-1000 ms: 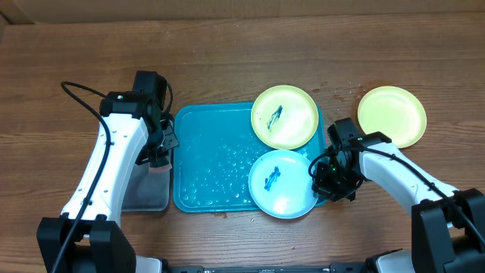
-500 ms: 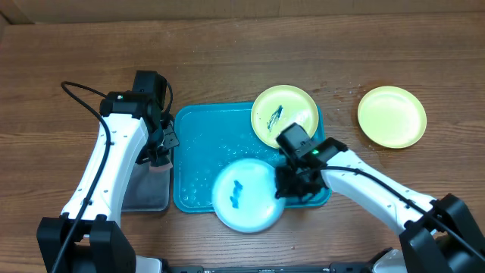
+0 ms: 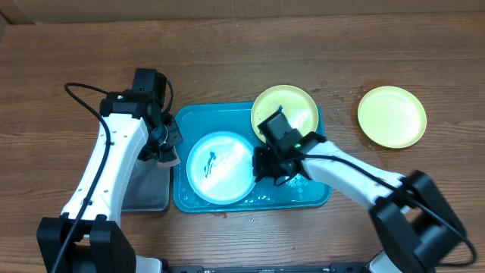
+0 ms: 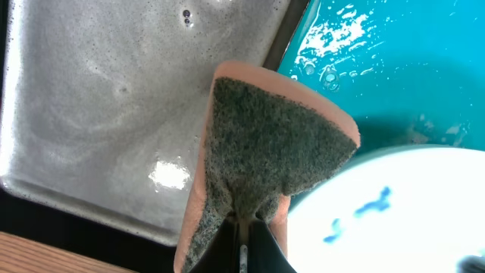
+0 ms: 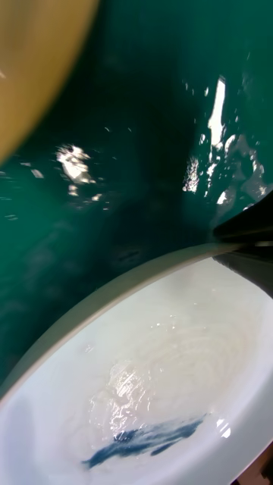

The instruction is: Clean dirty plates on tray and stack at the side

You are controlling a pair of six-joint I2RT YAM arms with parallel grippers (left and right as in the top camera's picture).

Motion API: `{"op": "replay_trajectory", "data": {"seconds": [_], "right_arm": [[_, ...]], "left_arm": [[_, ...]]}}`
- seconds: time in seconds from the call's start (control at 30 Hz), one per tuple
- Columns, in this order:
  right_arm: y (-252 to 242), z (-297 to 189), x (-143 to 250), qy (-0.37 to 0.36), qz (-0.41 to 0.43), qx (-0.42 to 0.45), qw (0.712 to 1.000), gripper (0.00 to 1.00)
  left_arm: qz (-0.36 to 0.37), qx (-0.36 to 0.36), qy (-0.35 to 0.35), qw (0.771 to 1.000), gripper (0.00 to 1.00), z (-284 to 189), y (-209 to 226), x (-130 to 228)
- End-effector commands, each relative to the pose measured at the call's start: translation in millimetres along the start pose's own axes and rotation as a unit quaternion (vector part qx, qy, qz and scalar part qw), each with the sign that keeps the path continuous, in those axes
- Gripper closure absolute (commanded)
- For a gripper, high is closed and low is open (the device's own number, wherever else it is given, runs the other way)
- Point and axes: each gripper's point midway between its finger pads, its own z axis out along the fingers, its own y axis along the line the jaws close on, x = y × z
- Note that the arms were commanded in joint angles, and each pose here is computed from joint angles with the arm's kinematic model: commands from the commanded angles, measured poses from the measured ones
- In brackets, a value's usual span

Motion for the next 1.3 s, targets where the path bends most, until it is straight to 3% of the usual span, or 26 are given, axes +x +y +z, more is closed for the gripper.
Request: {"op": "replay_trajectory", "data": {"seconds": [0.0, 0.33, 0.5, 0.7, 0.83, 0.97, 1.27], "right_arm": [[15.6, 9.9, 10.1, 0.03, 0.02, -0.024, 0.999, 0.96], [20.2, 11.5, 4.7, 0.021, 0.024, -0.034, 0.999, 0.96], [21.7, 11.7, -2.0, 0.006, 0.021, -0.035, 0.999, 0.96], [20.6, 7.9, -7.7, -0.005, -0.027, -0.021, 0.999, 0.96], [0.8, -11.9, -27.0, -0.036, -0.058, 0.077, 0.995, 0.96], [6.3, -21.8, -36.9, -0.048, -0.077, 0.086, 0.992, 0.96], [2.6, 1.1, -19.0, 0.007, -0.037, 0.074, 0.997, 0.96]], "left_arm": [[0.01, 0.01, -0.001, 1.0, 0.96, -3.7, -1.7, 1.7], [0.116, 0.117, 0.005, 0.986, 0.96, -8.2, -46.1, 6.5], [0.147, 0.113, -0.003, 0.983, 0.96, -8.3, -61.4, 13.1], [0.131, 0.062, -0.021, 0.989, 0.96, -6.3, -63.7, 17.4], [0.128, 0.061, -0.021, 0.99, 0.96, -6.4, -65.7, 19.1], [0.113, 0.039, -0.02, 0.993, 0.96, 0.0, -60.2, 16.8], [0.111, 0.02, 0.013, 0.994, 0.96, 22.4, -60.1, 20.2]]}}
